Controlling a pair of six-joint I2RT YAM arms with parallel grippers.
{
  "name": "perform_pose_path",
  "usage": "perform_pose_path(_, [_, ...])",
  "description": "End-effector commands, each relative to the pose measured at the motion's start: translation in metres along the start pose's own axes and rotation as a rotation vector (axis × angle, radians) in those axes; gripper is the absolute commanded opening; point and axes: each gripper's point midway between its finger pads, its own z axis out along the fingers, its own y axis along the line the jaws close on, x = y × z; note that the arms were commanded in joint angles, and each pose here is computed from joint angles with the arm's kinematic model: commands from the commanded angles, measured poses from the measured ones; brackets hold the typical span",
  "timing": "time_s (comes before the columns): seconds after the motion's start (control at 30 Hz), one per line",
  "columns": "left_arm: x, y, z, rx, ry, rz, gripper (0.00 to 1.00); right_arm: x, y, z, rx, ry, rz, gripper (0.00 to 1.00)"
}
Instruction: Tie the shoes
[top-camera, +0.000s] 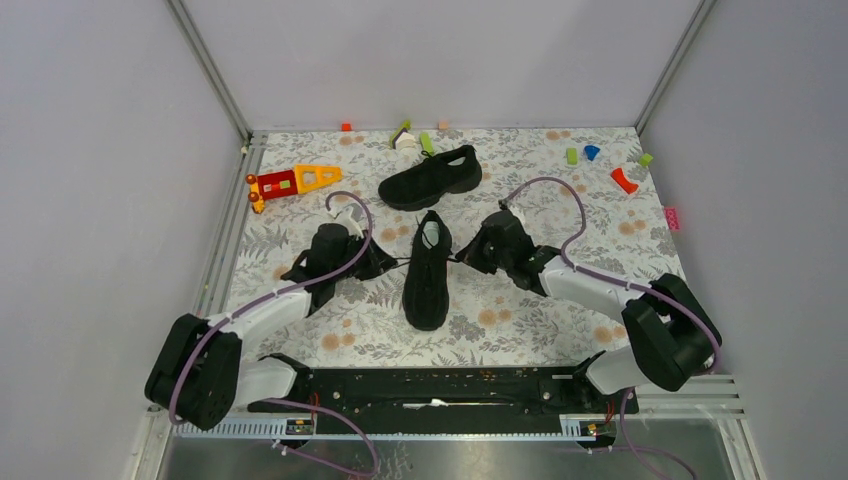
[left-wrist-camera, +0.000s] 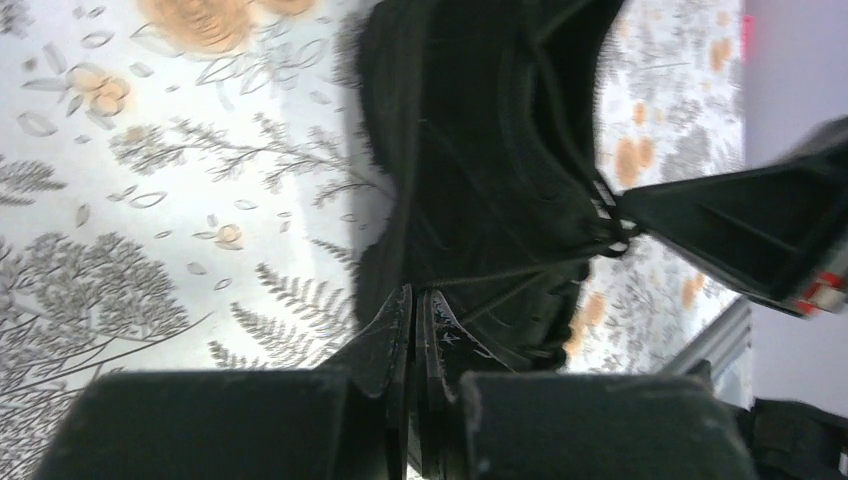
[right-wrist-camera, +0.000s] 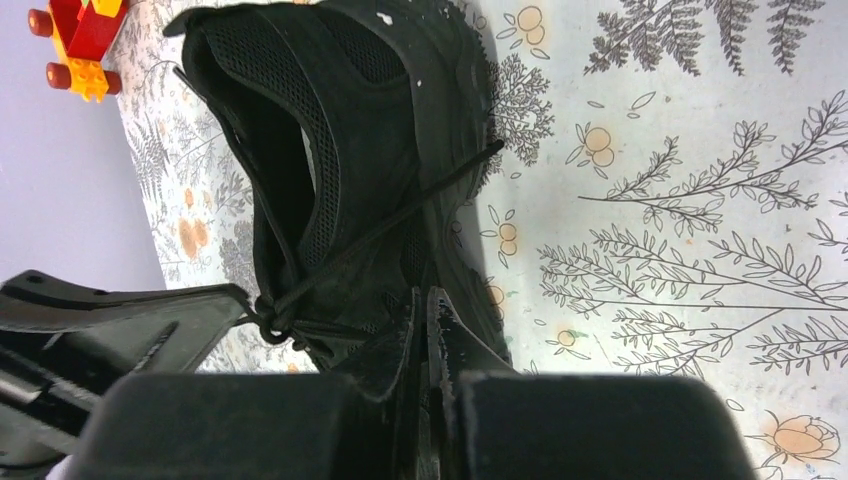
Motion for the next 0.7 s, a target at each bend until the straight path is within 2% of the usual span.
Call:
perform_pose_path(0.0, [-0.004, 0.037, 0.011, -0.172, -0.012, -0.038, 0.00, -0.013, -0.001, 0.003, 0.077, -0.038, -0.022, 0.00])
perform_pose_path(0.17, [-0.004, 0.076, 0.016, -0.335, 0.003, -0.102, 0.00, -0.017, -0.020, 0.004, 0.218, -0.068, -0.011, 0.00])
perform_pose_path(0.27, [-0.005, 0.082, 0.021, -0.354, 0.009, -0.118, 0.00, -0.022, -0.034, 0.000, 0.340, -0.104, -0.018, 0.00])
perform_pose_path(0.37, [-0.005, 0.084, 0.027, -0.357, 0.019, -0.126, 0.00, -0.023, -0.035, 0.001, 0.390, -0.114, -0.031, 0.00])
perform_pose_path(0.6, [-0.008, 0.110, 0.026, -0.501, -0.017, -0.146, 0.00, -0.038, -0.056, -0.020, 0.629, -0.200, -0.030, 0.00])
perform_pose_path(0.67, [-0.008, 0.114, 0.025, -0.526, -0.013, -0.159, 0.00, -0.038, -0.058, -0.020, 0.652, -0.202, -0.028, 0.00])
